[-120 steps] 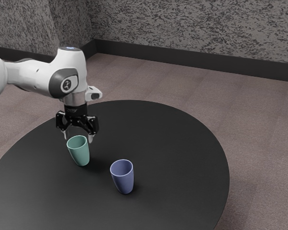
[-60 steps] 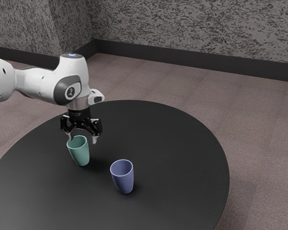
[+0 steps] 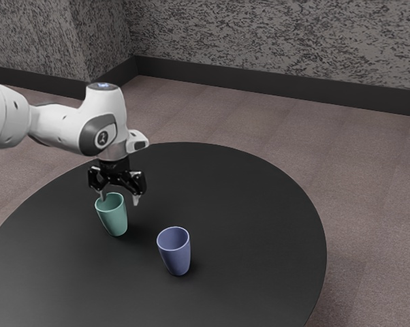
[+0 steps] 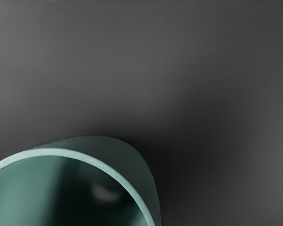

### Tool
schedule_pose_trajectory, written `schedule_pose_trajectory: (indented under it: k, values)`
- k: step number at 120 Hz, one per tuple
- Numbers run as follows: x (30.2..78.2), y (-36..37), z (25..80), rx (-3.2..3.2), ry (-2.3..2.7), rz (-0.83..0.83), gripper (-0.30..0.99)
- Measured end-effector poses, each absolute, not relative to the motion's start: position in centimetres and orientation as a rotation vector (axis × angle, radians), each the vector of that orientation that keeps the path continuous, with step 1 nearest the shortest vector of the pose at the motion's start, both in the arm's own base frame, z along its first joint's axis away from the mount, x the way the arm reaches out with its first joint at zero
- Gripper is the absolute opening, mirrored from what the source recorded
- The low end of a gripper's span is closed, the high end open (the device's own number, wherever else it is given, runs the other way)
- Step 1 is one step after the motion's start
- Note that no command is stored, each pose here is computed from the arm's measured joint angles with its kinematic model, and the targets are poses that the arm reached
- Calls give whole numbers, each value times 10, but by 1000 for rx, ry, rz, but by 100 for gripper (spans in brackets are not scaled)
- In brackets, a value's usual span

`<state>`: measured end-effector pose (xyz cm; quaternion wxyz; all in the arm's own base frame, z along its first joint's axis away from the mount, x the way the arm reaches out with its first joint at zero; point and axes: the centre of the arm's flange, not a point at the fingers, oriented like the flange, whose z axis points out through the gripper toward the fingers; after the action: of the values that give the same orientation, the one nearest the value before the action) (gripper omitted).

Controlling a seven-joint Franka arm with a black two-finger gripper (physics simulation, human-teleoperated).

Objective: Place the left cup onto the right cup

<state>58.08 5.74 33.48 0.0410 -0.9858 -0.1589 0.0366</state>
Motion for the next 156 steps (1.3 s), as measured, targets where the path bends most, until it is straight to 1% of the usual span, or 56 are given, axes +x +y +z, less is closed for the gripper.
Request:
schedule_pose_trajectory:
  k: [89, 108, 120, 137, 156]
  values:
    - [587, 57, 304, -3018, -475, 116, 69]
    - [589, 57, 305, -3021, -478, 107, 69]
    - [590, 57, 305, -3022, -479, 105, 58]
    - [590, 57, 305, -3023, -482, 104, 35]
    - [590, 57, 305, -3023, -487, 103, 12]
